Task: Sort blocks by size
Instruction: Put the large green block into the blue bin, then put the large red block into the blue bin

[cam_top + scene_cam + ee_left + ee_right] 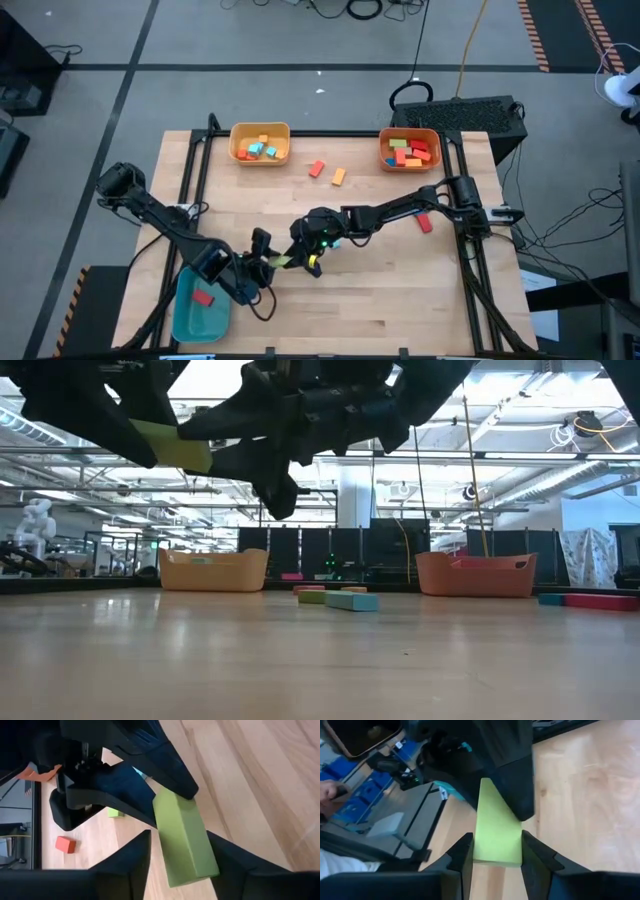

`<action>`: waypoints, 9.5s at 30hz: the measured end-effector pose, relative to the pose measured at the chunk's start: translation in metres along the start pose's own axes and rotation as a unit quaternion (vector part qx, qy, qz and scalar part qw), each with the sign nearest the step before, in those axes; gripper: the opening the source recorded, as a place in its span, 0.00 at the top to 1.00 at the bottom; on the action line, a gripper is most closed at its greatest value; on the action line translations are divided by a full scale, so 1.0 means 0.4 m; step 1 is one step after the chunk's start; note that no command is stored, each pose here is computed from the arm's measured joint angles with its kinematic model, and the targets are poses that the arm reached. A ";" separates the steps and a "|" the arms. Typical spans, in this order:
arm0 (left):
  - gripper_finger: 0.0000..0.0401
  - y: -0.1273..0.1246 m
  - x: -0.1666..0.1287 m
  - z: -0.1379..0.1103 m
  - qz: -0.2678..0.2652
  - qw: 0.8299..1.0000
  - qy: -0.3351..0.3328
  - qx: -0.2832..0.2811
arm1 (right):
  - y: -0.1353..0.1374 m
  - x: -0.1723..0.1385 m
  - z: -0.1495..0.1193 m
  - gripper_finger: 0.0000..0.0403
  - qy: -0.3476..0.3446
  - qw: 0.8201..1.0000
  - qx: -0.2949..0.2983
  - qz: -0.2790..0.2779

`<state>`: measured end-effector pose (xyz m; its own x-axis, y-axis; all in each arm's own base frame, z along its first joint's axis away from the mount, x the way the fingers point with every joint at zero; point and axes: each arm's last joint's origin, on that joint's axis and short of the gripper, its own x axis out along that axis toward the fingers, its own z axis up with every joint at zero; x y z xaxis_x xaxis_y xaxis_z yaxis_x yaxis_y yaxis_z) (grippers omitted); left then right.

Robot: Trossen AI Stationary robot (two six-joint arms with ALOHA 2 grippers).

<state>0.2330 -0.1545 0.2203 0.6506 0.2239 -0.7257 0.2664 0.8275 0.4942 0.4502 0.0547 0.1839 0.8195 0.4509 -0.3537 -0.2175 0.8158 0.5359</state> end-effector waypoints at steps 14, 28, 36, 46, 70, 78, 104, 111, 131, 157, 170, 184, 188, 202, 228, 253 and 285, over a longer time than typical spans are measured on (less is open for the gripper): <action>0.83 -0.002 -0.007 0.007 0.013 1.000 -0.014 -0.018 | 0.008 0.000 0.004 0.68 0.001 0.999 0.028 0.031; 0.84 0.028 -0.105 0.003 -0.065 0.961 0.138 -0.231 | -0.038 -0.009 -0.033 0.41 0.046 0.989 -0.041 -0.138; 0.84 -0.023 -0.158 -0.031 -0.179 0.895 0.282 -0.295 | -0.065 -0.026 -0.074 0.42 0.115 0.958 -0.050 -0.258; 0.84 -0.097 -0.220 -0.049 -0.198 0.871 0.311 -0.324 | -0.106 -0.059 -0.094 0.42 0.195 0.922 -0.099 -0.319; 0.59 -0.165 -0.145 -0.163 -0.175 0.850 0.366 -0.335 | -0.112 -0.110 -0.065 0.42 0.217 0.893 -0.134 -0.370; 0.59 -0.166 -0.150 -0.158 -0.192 0.841 0.379 -0.335 | -0.061 -0.158 -0.026 0.42 0.182 0.886 -0.100 -0.415; 0.58 0.001 -0.174 -0.103 -0.042 0.936 0.107 -0.333 | 0.034 -0.461 -0.240 0.42 0.164 0.795 0.177 -0.556; 0.58 0.054 -0.115 -0.062 -0.001 0.956 0.043 -0.291 | 0.041 -0.537 -0.322 0.42 0.199 0.724 0.250 -0.611; 0.58 0.086 0.014 -0.061 -0.013 0.981 -0.076 -0.179 | 0.036 -0.574 -0.444 0.42 0.246 0.671 0.278 -0.642; 0.58 0.146 0.057 -0.065 0.033 0.976 -0.114 -0.184 | 0.054 -0.572 -0.431 0.69 0.234 0.776 0.290 -0.510; 0.58 0.154 0.050 -0.041 0.048 0.982 -0.160 -0.090 | 0.083 -0.485 -0.331 0.71 0.085 0.926 0.193 -0.313; 0.58 0.150 0.075 -0.011 0.062 0.977 -0.203 -0.022 | 0.089 -0.432 -0.267 0.71 0.000 0.970 0.123 -0.210; 0.56 0.142 0.098 -0.001 0.069 0.975 -0.211 -0.027 | 0.076 -0.405 -0.250 0.71 0.013 0.971 0.115 -0.207; 0.18 0.162 0.145 0.007 0.047 0.970 -0.233 -0.041 | 0.077 -0.260 -0.102 0.71 0.035 0.990 0.025 -0.132; 0.58 0.144 0.148 0.000 -0.027 0.969 -0.243 0.038 | 0.075 -0.185 -0.039 0.71 0.067 0.993 -0.017 -0.093; 0.84 0.144 0.151 -0.004 -0.047 0.970 -0.237 -0.002 | 0.078 -0.205 -0.031 0.54 0.075 0.992 -0.029 -0.094; 0.84 0.176 0.031 -0.055 -0.029 0.964 -0.157 -0.214 | 0.098 -0.353 -0.040 0.50 0.115 0.922 -0.038 -0.367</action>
<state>0.2441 -0.0821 0.2354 0.8451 0.0602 -0.5313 0.0340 0.9856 0.1657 0.3174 0.0288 0.2426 0.6278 -0.1758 -0.7583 0.3085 0.9506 0.0350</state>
